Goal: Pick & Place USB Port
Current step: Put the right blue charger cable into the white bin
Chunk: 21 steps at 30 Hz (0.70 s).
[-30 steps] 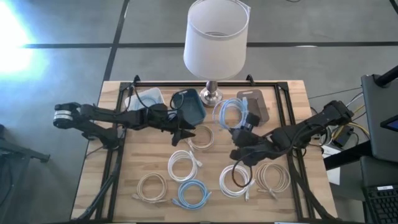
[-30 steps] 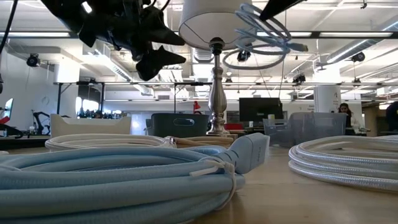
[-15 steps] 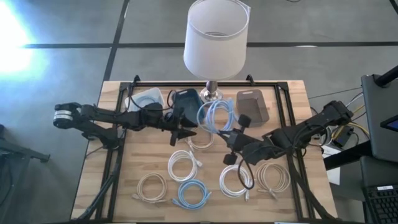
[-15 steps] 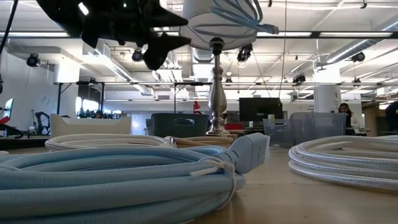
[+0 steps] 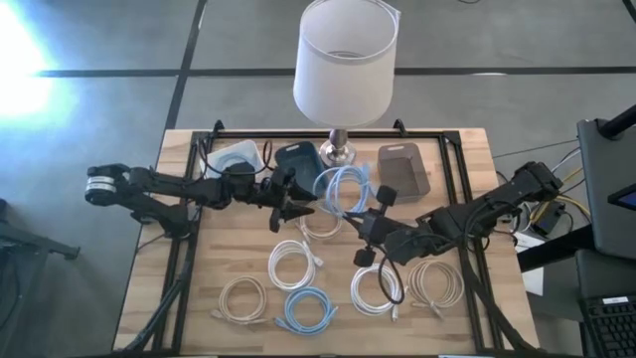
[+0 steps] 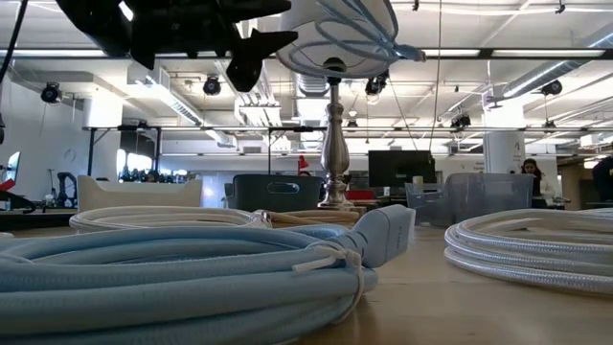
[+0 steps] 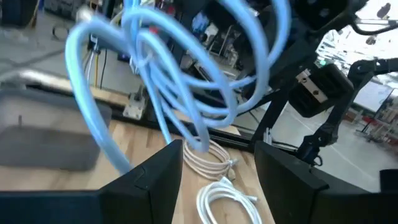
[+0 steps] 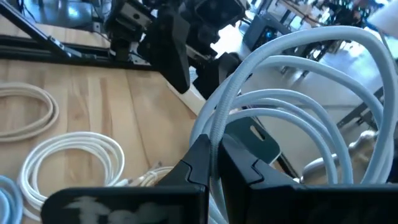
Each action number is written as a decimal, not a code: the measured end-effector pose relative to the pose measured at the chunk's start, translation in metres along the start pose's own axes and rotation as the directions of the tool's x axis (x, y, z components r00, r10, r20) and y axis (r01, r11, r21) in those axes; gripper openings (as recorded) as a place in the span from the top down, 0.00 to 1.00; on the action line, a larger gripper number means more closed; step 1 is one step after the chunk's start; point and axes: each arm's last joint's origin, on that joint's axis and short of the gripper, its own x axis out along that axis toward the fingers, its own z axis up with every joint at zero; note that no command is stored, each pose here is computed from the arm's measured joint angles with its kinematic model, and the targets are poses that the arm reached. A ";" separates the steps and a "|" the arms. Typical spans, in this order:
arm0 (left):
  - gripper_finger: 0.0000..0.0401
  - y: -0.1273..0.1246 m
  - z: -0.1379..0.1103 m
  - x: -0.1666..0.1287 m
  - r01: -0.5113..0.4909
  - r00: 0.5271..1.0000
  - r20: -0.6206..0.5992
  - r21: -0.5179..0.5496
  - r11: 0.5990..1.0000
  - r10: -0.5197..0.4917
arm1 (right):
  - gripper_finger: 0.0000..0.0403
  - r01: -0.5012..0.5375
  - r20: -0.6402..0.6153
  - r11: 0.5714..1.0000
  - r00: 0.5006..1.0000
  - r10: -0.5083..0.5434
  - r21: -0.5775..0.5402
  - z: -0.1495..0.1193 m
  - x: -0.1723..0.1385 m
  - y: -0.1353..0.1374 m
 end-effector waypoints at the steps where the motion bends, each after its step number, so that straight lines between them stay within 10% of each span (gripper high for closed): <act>1: 0.49 0.000 -0.001 0.000 -0.003 1.000 -0.008 -0.016 1.000 0.003 | 0.97 0.000 0.001 1.000 1.000 0.000 -0.019 0.000 0.000 0.000; 21: 0.49 0.007 -0.014 -0.002 -0.126 0.987 -0.102 -0.024 0.992 0.123 | 0.97 -0.001 0.023 1.000 1.000 0.001 0.001 0.010 -0.005 -0.004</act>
